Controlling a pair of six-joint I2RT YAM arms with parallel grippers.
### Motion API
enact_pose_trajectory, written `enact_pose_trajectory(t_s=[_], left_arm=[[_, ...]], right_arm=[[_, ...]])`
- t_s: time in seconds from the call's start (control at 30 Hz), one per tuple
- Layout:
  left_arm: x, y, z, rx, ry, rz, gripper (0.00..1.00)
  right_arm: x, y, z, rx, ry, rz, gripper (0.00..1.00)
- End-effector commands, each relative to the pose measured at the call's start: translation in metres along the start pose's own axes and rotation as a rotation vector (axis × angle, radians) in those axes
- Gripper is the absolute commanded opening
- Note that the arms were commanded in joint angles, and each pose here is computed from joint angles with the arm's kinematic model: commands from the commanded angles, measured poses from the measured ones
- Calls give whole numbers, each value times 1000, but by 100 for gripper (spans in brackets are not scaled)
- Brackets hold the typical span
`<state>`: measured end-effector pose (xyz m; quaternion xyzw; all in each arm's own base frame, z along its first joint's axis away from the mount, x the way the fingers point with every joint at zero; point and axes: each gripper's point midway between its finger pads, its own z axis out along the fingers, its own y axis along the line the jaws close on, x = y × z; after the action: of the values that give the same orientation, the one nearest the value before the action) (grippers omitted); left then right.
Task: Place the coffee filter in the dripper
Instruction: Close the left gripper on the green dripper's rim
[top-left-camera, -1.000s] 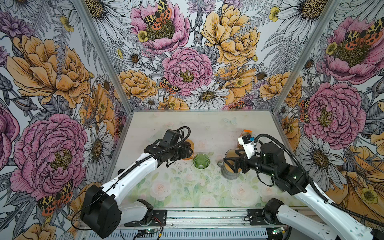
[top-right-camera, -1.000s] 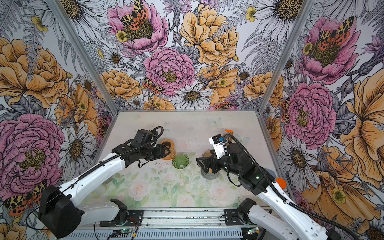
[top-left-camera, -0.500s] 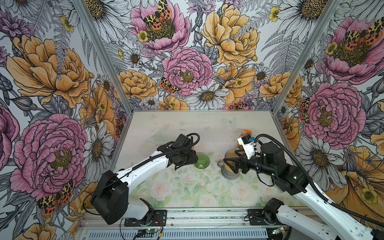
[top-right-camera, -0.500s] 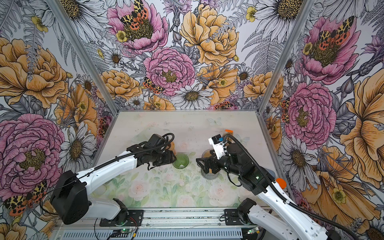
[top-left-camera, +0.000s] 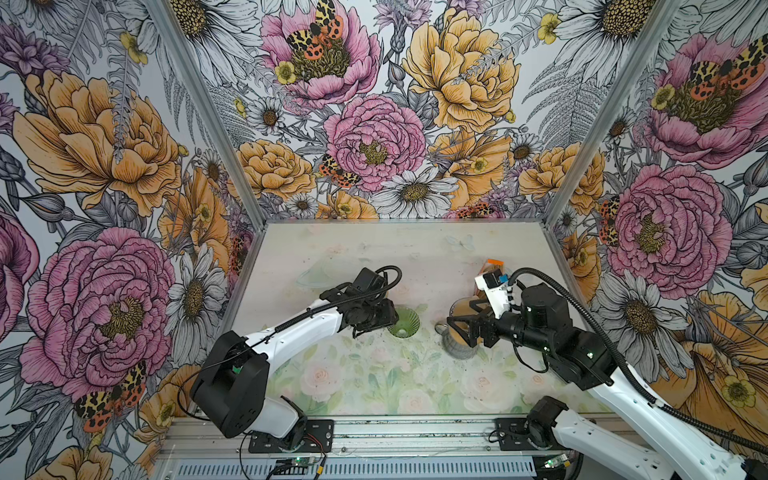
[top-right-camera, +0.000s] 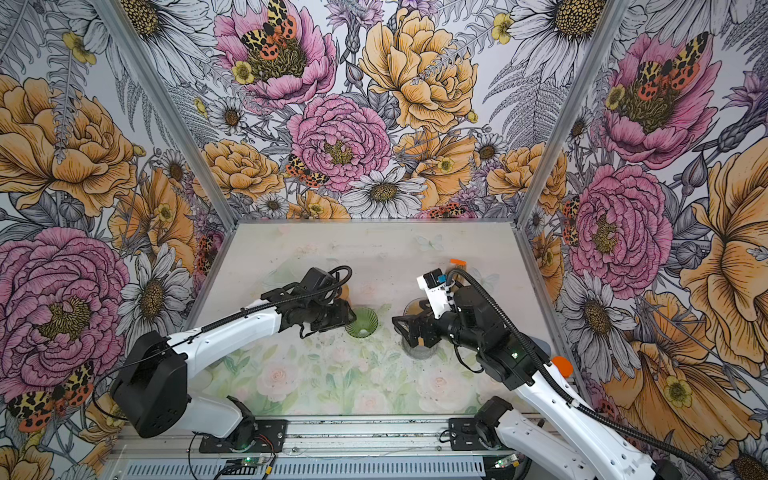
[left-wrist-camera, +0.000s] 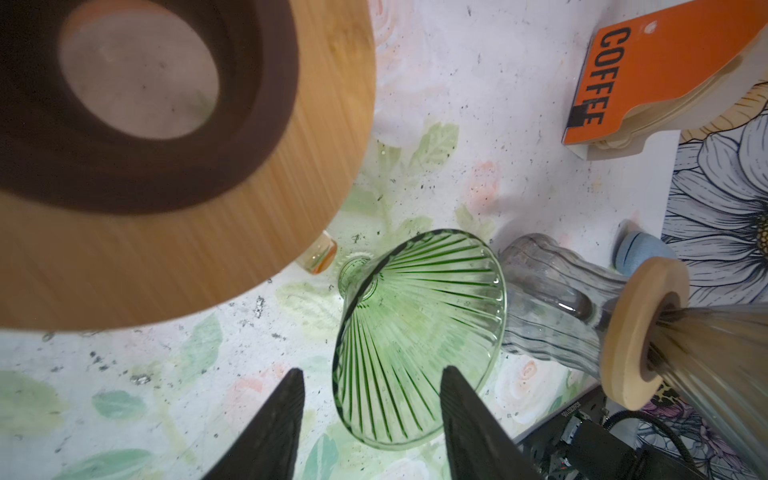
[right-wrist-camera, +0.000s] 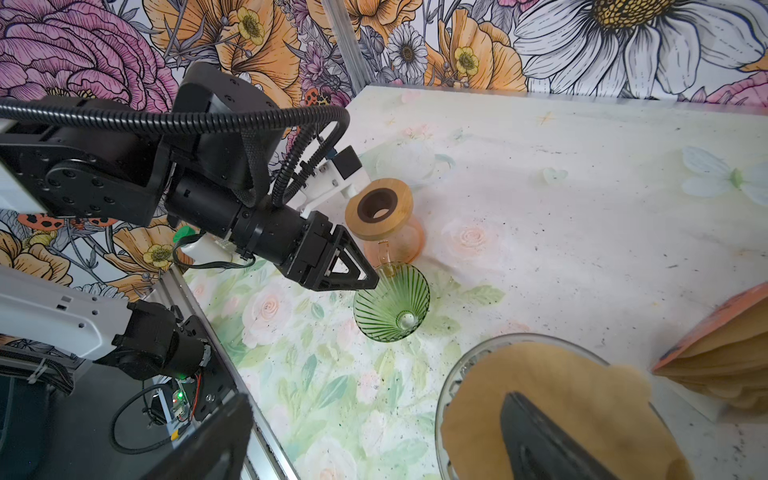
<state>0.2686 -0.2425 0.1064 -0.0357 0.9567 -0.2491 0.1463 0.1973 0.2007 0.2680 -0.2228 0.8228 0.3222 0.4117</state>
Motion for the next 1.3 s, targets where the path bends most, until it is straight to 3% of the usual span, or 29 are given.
enact_pose_trajectory(t_s=[0.0, 0.3, 1.27], left_arm=[[1, 1, 8, 29, 13, -18, 50], [4, 4, 17, 65, 31, -29, 39], [10, 1, 29, 70, 49, -7, 22]], right_arm=[[-8, 4, -6, -11, -22, -18, 95], [-6, 2, -5, -6, -17, -15, 94], [-4, 3, -4, -11, -13, -12, 92]])
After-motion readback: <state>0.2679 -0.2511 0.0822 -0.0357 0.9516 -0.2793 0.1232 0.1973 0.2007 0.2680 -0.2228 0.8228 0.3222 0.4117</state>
